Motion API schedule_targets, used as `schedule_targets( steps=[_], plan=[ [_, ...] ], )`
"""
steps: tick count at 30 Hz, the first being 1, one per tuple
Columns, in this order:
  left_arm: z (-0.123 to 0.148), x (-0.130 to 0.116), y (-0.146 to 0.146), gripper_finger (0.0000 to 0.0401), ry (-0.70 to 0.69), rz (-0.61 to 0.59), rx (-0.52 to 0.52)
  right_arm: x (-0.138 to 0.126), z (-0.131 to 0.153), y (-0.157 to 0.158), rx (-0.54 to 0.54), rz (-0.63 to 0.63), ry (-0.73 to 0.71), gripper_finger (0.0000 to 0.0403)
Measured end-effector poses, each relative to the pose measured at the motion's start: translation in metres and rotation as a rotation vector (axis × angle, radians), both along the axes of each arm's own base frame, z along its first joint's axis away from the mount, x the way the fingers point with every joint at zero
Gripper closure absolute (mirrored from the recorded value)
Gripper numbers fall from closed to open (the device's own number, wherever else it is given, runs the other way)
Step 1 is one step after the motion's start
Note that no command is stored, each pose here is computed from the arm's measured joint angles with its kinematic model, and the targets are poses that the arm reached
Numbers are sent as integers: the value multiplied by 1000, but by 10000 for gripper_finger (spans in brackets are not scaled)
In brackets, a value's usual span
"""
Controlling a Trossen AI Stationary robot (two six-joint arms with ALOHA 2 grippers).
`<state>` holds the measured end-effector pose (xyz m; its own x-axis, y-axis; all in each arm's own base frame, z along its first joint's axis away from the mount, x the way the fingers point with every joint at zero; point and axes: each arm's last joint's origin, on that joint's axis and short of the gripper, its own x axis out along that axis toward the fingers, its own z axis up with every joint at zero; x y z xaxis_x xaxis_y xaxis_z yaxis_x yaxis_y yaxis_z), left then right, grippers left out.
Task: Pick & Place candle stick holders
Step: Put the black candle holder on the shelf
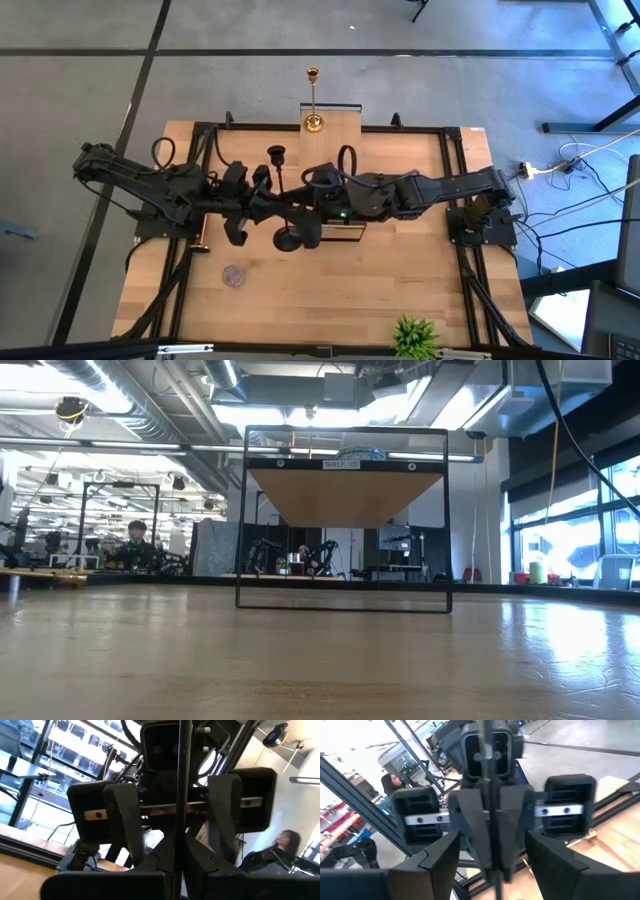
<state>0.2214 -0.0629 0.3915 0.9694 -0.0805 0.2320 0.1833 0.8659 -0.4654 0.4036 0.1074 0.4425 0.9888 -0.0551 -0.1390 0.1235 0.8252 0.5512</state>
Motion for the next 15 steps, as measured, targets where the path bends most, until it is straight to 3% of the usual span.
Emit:
schedule_targets(
  steps=[15],
  plan=[
    [-5, -1, -7, 390, 51, -32, -6, 1, 5, 0, -18, 11, -48, 204]
  ],
)
